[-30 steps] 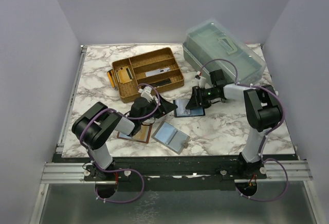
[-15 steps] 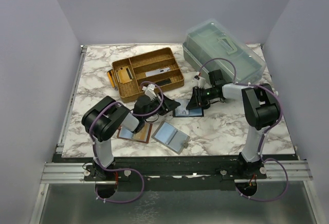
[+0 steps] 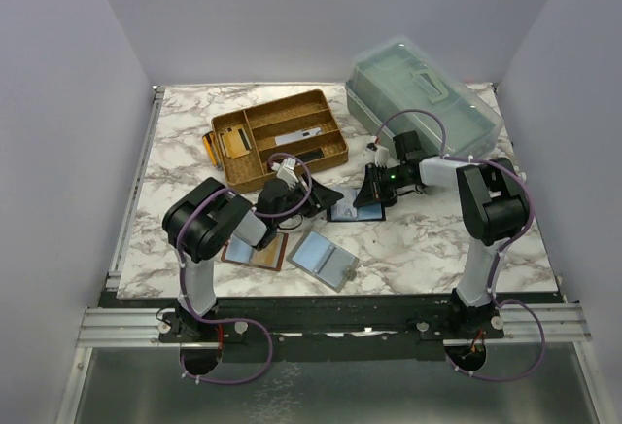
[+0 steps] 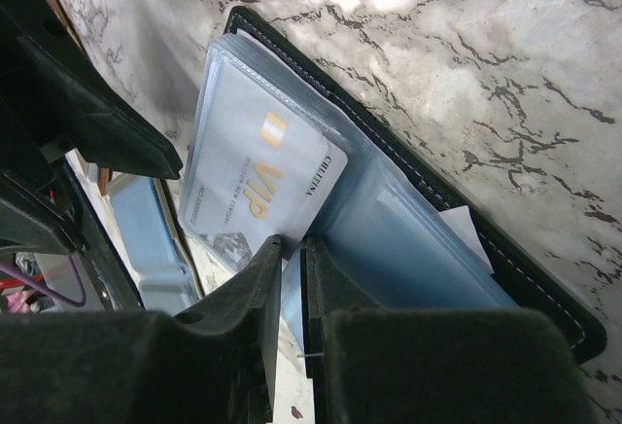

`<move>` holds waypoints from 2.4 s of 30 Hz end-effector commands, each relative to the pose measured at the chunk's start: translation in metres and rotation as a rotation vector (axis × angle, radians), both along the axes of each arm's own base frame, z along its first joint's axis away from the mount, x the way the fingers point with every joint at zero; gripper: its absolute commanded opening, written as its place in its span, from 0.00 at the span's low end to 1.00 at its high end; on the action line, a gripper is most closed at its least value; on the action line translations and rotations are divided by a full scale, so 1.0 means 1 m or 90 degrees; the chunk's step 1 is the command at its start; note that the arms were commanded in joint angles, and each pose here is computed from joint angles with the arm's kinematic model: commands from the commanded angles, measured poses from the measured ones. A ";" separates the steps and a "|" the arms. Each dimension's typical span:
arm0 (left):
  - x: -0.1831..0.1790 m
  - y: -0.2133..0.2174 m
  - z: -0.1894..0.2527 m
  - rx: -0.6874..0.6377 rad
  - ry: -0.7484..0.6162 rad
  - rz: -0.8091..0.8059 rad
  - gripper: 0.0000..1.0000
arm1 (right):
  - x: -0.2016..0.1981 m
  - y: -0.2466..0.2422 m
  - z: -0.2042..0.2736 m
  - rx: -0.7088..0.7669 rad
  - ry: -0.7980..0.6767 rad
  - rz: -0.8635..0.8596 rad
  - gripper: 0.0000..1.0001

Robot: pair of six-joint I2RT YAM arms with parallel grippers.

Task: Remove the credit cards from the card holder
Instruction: Pick up the card holder from the center of the board.

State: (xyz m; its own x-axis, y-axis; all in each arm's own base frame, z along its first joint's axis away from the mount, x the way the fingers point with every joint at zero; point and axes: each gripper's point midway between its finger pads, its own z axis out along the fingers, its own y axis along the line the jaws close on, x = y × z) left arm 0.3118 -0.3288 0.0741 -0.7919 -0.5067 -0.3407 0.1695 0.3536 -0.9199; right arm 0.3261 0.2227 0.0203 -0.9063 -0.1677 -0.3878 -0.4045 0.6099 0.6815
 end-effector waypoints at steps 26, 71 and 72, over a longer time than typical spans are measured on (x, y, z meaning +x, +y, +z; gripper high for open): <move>0.018 0.007 -0.025 0.121 0.038 0.033 0.54 | -0.003 -0.020 -0.040 -0.099 0.031 -0.017 0.14; 0.029 0.013 -0.033 0.237 0.027 0.022 0.61 | -0.005 -0.018 -0.039 -0.089 0.038 -0.012 0.16; 0.029 0.013 -0.032 0.237 0.026 0.019 0.61 | -0.005 -0.018 -0.039 -0.089 0.038 -0.012 0.16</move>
